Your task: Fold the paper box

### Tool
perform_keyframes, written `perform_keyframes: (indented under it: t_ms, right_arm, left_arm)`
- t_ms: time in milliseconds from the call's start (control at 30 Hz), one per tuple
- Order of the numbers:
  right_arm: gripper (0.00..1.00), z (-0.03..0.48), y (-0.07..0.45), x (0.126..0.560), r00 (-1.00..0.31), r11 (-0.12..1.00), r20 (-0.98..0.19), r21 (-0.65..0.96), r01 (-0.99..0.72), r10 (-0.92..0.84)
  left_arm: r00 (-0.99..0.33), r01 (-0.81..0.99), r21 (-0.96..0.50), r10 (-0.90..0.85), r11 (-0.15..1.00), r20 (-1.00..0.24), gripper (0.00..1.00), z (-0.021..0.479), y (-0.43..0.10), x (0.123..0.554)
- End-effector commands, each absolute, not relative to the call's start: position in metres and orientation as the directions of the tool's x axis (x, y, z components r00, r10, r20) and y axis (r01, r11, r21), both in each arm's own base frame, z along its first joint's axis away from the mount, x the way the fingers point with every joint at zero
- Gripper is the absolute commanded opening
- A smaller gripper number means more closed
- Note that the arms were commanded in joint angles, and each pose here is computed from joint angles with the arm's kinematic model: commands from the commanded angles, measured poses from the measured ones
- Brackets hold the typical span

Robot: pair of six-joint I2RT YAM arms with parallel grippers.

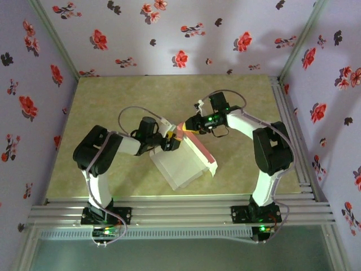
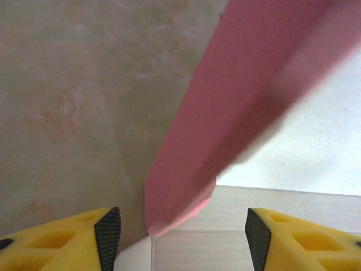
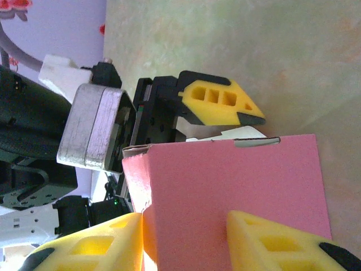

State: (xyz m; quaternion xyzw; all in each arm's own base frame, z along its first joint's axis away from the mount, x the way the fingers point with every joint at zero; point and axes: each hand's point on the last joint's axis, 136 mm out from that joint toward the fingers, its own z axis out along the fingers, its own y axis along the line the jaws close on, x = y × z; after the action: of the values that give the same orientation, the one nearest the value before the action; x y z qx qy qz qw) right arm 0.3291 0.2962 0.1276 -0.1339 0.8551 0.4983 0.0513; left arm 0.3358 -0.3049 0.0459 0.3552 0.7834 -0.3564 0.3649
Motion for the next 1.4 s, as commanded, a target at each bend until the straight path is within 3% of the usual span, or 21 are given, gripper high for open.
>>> perform_keyframes:
  t_ms: [0, 433, 767, 1067, 1367]
  right_arm:
    - [0.43, 0.121, 0.304, 0.318, -0.955, 0.463, -0.190, 0.841, -0.279, -0.230]
    - [0.45, 0.132, 0.308, 0.322, -0.961, 0.448, -0.190, 0.854, -0.263, -0.201]
    - [0.45, 0.129, 0.307, 0.326, -0.969, 0.464, -0.184, 0.852, -0.242, -0.167]
    - [0.44, 0.126, 0.305, 0.325, -0.970, 0.478, -0.184, 0.845, -0.238, -0.158]
    - [0.44, 0.126, 0.305, 0.326, -0.971, 0.487, -0.184, 0.841, -0.236, -0.152]
  left_arm:
    - [-0.447, 0.809, -0.265, 0.257, 0.524, -0.857, 0.62, 0.063, -0.299, 0.346]
    - [-0.482, 0.792, -0.269, 0.290, 0.548, -0.827, 0.52, 0.045, -0.295, 0.346]
    - [-0.479, 0.772, -0.216, 0.325, 0.598, -0.815, 0.39, 0.039, -0.296, 0.348]
    - [-0.456, 0.734, -0.169, 0.293, 0.658, -0.840, 0.30, 0.051, -0.291, 0.358]
    - [-0.476, 0.708, -0.214, 0.230, 0.673, -0.849, 0.23, 0.065, -0.293, 0.359]
